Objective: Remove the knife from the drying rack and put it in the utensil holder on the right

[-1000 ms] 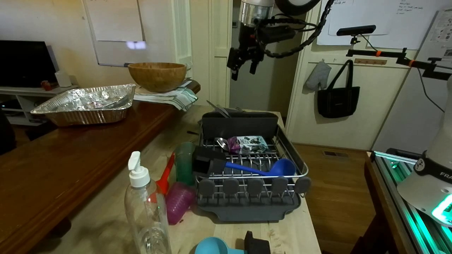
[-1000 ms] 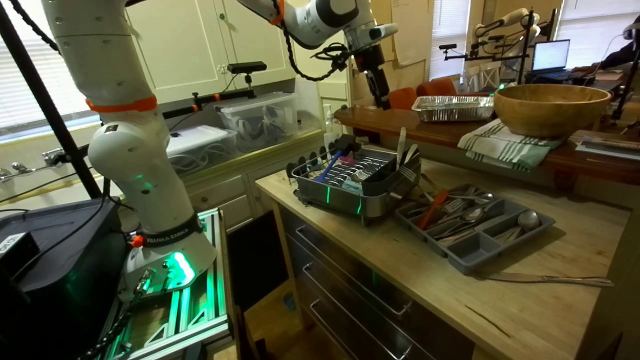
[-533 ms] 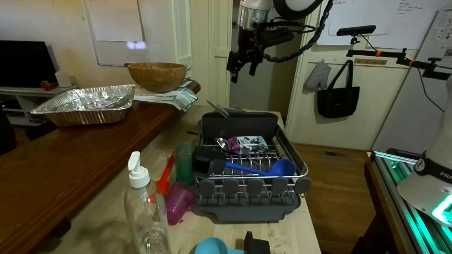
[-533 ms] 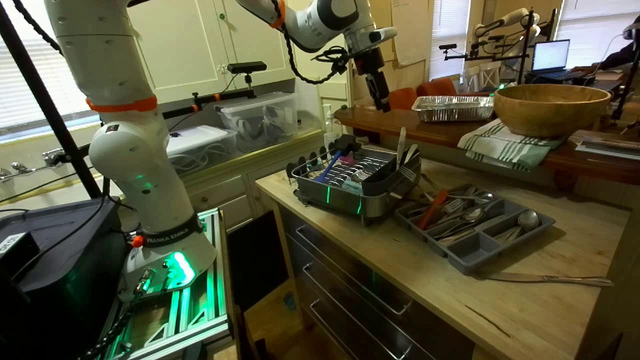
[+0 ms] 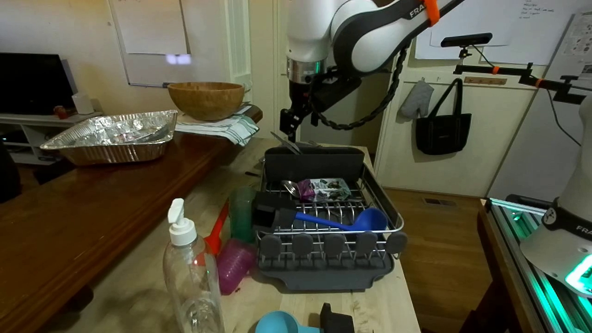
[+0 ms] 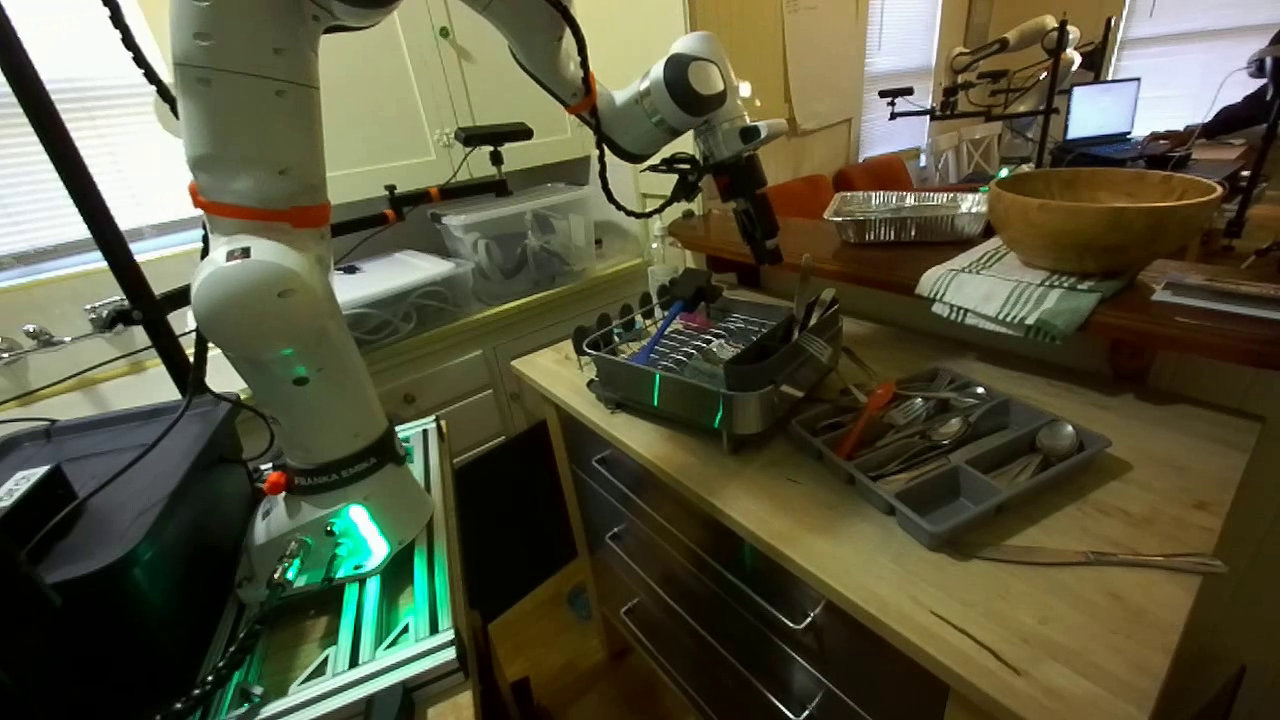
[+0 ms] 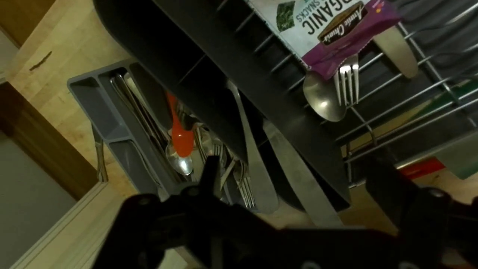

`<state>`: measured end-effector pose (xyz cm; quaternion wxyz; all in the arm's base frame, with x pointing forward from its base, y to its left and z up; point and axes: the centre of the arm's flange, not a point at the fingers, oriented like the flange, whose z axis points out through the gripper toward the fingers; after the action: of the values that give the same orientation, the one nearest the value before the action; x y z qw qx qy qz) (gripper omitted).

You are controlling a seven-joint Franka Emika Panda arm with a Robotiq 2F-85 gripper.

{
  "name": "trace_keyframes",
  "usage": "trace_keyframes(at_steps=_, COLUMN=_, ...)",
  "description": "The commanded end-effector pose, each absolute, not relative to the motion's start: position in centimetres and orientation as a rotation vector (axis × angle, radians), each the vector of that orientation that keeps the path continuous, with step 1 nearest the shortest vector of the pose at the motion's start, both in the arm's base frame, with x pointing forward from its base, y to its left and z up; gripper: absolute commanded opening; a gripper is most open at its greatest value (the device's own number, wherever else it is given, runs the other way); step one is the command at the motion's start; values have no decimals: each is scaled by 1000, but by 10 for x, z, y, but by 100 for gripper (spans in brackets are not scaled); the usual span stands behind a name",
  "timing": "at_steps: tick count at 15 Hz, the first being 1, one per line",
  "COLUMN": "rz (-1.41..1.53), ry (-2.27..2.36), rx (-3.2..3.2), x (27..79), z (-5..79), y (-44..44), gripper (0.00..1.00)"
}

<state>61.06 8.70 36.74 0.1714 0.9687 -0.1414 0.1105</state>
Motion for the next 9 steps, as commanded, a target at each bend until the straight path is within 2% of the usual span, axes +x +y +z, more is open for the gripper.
trace_keyframes(at_steps=1, rz=385, ry=-450, rx=2693, x=645, z=353, y=101, gripper=100)
trace_keyframes(at_steps=9, rz=505, ry=-536, rx=2586, x=678, z=338, y=108, gripper=100)
